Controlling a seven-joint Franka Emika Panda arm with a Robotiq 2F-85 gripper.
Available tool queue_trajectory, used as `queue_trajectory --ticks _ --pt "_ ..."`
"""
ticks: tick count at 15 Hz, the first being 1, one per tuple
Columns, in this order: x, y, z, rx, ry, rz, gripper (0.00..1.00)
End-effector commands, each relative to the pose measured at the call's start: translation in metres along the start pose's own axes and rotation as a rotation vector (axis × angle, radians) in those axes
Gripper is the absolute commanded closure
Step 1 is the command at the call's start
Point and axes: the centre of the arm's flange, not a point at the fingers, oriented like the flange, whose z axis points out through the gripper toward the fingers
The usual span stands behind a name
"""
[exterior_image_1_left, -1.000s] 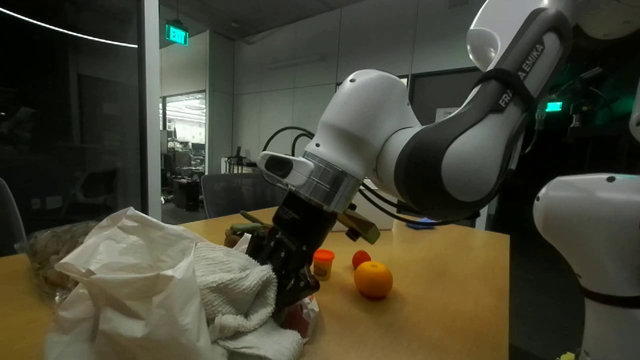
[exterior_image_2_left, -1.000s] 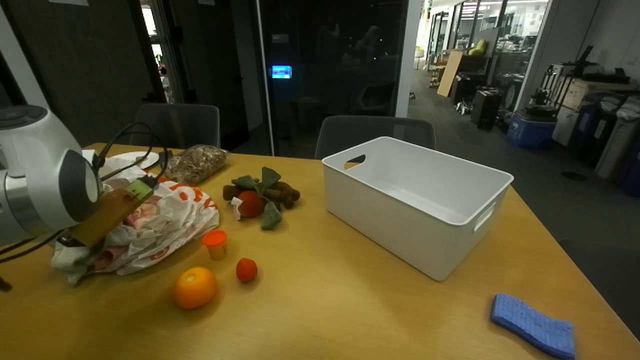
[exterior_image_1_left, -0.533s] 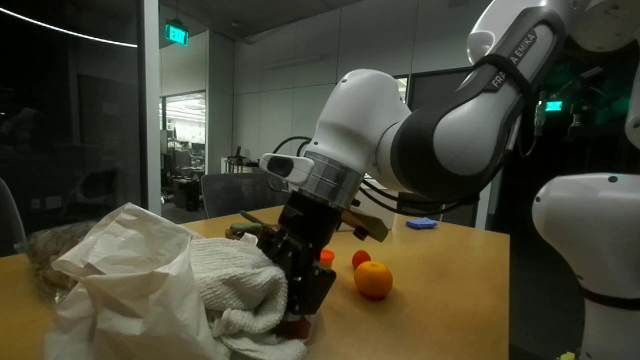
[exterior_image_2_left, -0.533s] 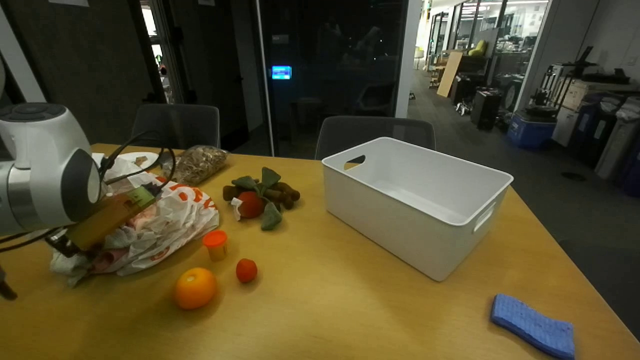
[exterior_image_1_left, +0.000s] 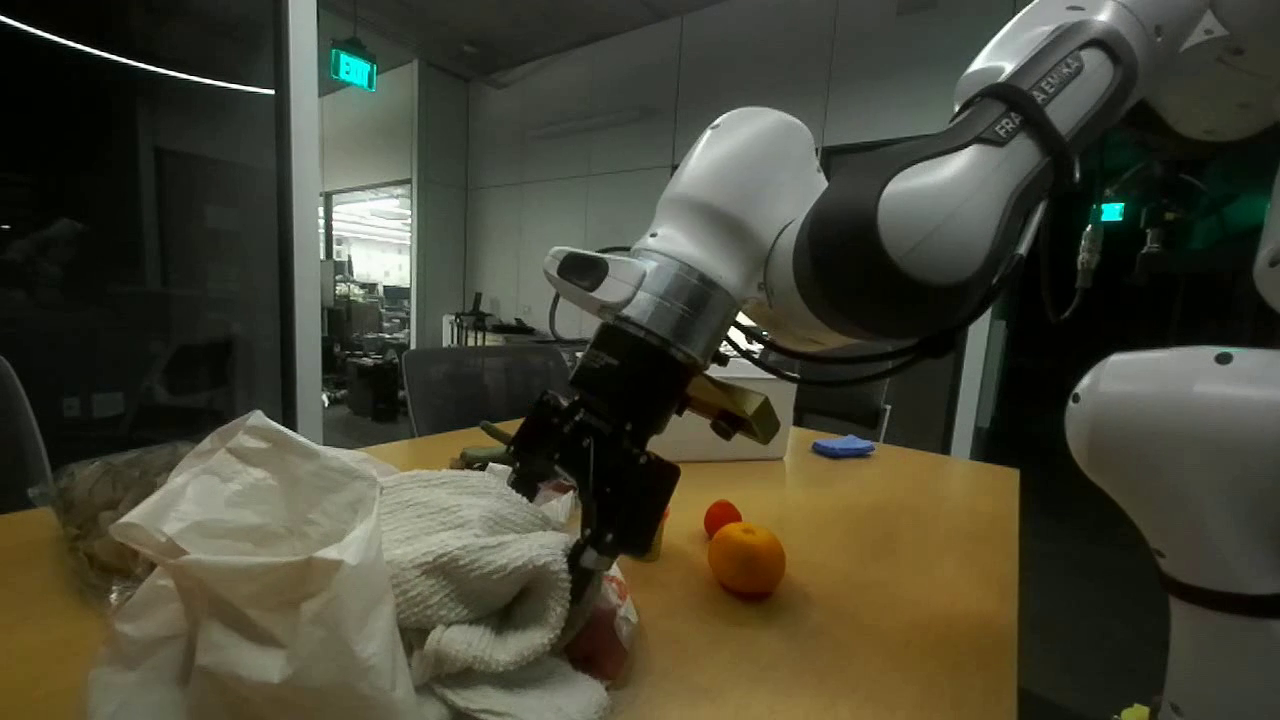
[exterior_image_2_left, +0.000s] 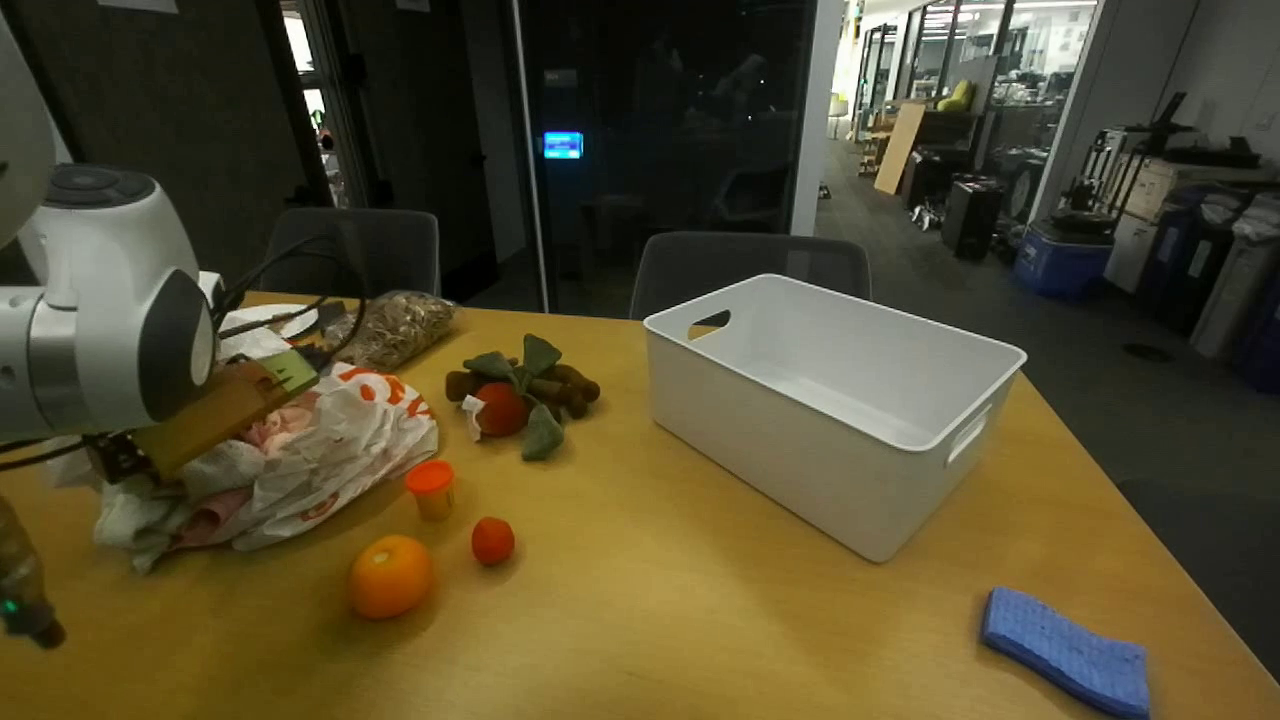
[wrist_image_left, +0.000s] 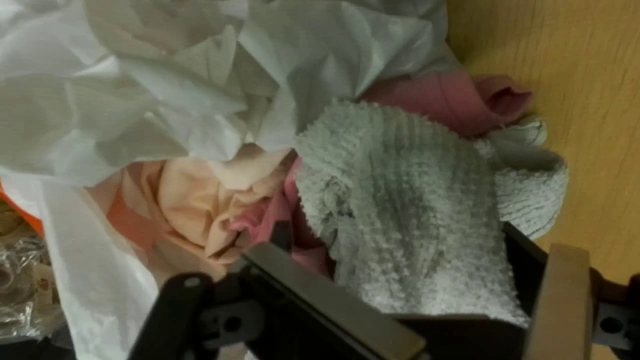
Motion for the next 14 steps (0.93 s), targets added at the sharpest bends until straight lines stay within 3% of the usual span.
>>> queue_trajectory --ticks 1,8,14 --pt "-0.003 -0.009 -0.03 -0.034 0.12 -0.032 0.0" --pt "-0.006 0.006 -0.072 -0.213 0.255 -0.059 0.0" --pt "-0.032 0.012 -0.076 -0.231 0.229 0.257 0.0"
